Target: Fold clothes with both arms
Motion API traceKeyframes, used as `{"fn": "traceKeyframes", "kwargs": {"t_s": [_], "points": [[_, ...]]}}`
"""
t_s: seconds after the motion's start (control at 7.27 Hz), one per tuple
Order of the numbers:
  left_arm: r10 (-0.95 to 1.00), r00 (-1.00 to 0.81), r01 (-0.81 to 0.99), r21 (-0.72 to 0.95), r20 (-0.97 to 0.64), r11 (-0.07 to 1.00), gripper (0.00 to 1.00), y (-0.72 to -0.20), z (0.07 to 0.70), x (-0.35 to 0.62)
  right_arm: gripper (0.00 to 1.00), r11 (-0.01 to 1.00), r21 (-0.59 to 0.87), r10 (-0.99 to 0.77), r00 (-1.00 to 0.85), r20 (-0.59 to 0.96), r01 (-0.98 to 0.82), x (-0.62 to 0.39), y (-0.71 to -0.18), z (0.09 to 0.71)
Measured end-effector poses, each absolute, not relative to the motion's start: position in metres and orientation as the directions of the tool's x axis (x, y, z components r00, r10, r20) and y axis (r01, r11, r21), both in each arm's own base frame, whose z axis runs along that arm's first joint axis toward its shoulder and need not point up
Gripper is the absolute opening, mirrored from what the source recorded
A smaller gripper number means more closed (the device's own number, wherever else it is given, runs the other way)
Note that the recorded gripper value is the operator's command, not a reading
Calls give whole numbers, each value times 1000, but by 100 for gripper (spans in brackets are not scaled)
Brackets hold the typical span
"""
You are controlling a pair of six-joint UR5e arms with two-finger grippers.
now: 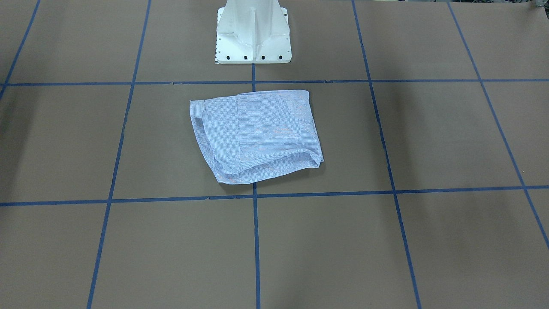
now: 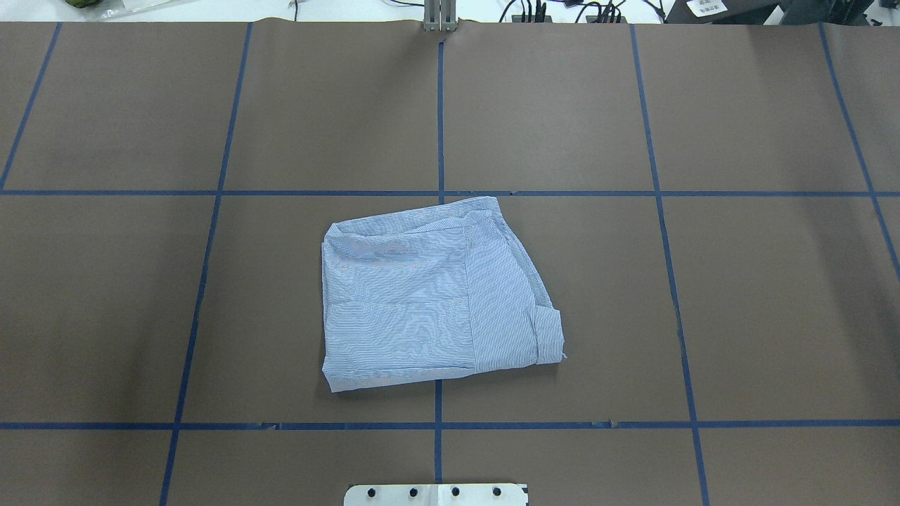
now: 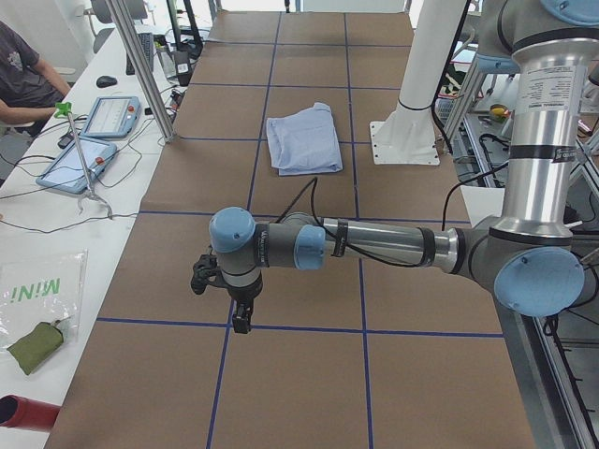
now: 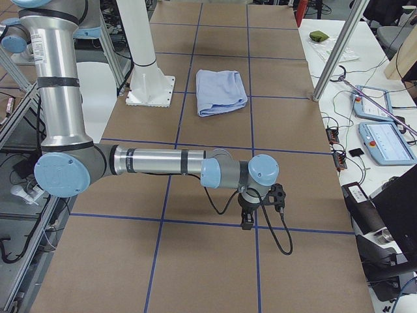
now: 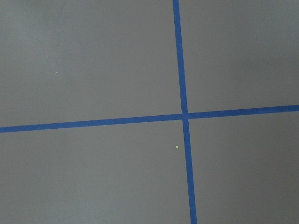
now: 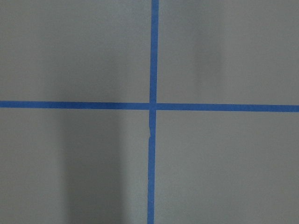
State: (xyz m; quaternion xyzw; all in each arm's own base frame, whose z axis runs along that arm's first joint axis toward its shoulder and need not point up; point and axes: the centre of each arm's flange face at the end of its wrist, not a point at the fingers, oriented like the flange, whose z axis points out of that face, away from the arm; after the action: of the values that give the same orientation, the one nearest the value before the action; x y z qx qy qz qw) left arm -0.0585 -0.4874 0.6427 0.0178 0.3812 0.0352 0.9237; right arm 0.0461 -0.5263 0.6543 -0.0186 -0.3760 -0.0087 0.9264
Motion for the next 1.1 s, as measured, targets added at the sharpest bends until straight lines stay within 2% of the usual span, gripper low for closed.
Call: {"fn": "traceKeyframes", "kwargs": {"t_s": [0.55, 1.1], "points": [[75, 680, -51, 55, -729, 997, 100, -479, 650, -56, 100, 999, -43, 38, 703, 710, -11, 58, -521, 653], [81, 680, -50, 64, -729, 997, 100, -479, 645, -56, 100, 976, -114, 208, 645, 735, -185, 67, -492, 605]]}}
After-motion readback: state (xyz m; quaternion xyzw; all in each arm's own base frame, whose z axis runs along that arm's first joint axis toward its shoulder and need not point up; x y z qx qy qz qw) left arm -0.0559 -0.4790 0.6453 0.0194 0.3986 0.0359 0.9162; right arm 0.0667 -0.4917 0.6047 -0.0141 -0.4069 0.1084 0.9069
